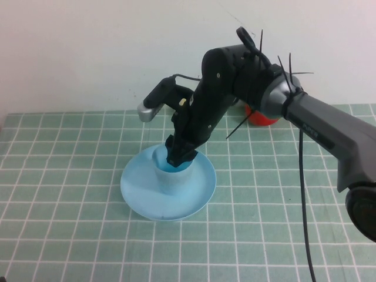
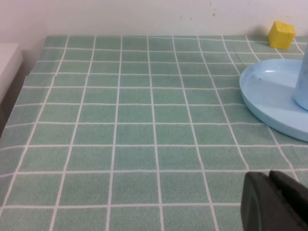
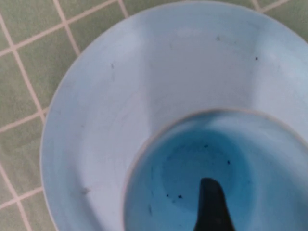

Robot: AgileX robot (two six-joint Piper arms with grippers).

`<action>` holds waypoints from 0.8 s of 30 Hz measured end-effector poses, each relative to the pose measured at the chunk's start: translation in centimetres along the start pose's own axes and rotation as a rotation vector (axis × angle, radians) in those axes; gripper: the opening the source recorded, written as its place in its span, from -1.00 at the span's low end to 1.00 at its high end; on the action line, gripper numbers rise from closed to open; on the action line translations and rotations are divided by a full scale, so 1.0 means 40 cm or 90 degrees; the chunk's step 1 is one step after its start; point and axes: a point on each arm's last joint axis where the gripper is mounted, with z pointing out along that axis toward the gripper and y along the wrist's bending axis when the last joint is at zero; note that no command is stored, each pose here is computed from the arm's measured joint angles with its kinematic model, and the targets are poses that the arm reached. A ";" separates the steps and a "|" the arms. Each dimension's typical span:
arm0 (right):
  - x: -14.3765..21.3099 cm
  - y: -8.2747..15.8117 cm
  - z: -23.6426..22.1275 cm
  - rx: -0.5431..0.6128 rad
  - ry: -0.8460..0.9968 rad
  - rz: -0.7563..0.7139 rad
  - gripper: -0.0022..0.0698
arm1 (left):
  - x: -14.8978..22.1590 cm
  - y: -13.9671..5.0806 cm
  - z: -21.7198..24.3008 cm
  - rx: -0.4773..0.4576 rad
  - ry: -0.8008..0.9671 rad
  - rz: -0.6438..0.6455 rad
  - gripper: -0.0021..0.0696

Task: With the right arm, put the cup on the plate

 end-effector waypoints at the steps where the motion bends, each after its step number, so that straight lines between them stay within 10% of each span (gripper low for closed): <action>1: -0.007 0.002 -0.013 0.001 0.000 -0.001 0.18 | 0.000 0.000 0.000 0.000 0.000 0.000 -0.95; 8: -0.067 -0.001 -0.189 0.055 -0.061 0.056 0.09 | 0.000 0.000 0.000 0.000 0.000 0.000 -0.95; 15: -0.100 0.049 -0.480 0.141 -0.196 0.026 -0.80 | 0.000 0.000 0.000 0.000 0.000 0.000 -0.95; 24: -0.036 0.172 -0.864 0.346 -0.306 -0.029 -0.92 | 0.000 0.000 0.000 0.000 0.000 0.000 -0.95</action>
